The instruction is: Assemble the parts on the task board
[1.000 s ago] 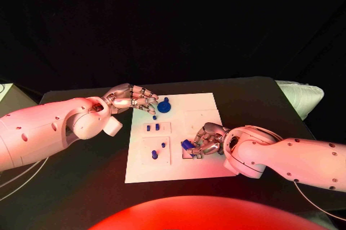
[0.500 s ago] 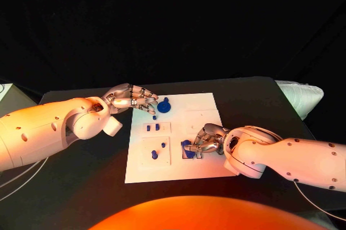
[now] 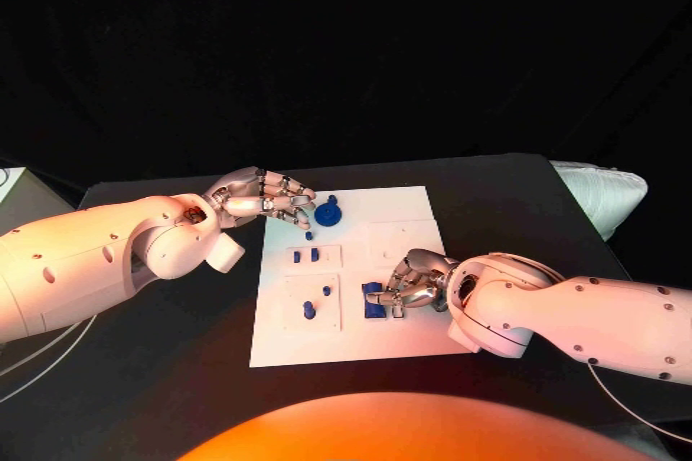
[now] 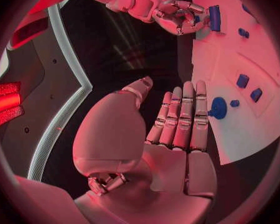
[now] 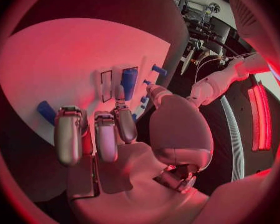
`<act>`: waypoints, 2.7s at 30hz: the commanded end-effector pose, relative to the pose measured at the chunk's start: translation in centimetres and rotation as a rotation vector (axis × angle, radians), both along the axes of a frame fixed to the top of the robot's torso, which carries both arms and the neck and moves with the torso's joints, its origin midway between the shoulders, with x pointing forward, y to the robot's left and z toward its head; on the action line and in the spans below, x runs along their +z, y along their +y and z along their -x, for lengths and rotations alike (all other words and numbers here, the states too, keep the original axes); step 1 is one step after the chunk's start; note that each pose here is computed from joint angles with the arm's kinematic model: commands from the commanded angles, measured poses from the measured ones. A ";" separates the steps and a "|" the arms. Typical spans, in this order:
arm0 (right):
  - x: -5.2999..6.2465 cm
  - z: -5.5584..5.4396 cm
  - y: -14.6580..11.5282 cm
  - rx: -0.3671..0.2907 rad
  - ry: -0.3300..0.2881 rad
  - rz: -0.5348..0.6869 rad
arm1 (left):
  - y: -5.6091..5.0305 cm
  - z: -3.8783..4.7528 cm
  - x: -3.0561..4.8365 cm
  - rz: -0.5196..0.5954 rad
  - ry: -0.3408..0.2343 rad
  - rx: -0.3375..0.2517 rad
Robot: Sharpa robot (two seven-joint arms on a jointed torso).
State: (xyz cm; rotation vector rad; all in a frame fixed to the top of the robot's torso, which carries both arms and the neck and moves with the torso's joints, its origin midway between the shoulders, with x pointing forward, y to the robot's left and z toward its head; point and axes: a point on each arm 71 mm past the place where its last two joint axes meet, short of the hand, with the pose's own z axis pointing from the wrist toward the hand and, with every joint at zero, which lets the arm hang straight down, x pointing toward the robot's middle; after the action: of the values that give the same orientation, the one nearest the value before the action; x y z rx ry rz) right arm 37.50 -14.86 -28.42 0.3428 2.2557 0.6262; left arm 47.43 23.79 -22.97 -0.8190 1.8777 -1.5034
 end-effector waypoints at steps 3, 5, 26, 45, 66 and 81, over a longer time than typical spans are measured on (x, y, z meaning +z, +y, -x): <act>0.1 0.2 0.2 0.040 0.000 -0.024 | -0.1 0.05 0.07 0.016 -0.004 -0.009; 0.1 0.2 0.3 0.050 0.000 -0.028 | -0.1 0.05 0.07 0.016 -0.004 -0.008; -0.2 0.1 0.2 0.054 -0.012 -0.003 | -0.1 0.04 0.05 0.015 -0.004 -0.009; -0.7 -0.2 -0.2 0.037 -0.061 0.060 | -0.1 -0.02 0.00 0.013 -0.003 -0.009; 0.8 0.0 -1.5 0.044 -0.040 -0.185 | -0.1 -0.05 0.00 0.015 -0.004 -0.008; 2.7 -1.5 -8.8 -0.046 -0.161 -0.101 | 0.2 -0.19 0.11 0.123 0.059 0.037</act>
State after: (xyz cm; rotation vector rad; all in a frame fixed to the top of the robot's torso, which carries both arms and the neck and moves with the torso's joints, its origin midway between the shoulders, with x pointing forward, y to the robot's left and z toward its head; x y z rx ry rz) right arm 38.79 -23.44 -26.02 0.4392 2.0962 0.7274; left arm 47.72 24.20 -23.01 -0.9286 1.8376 -1.5408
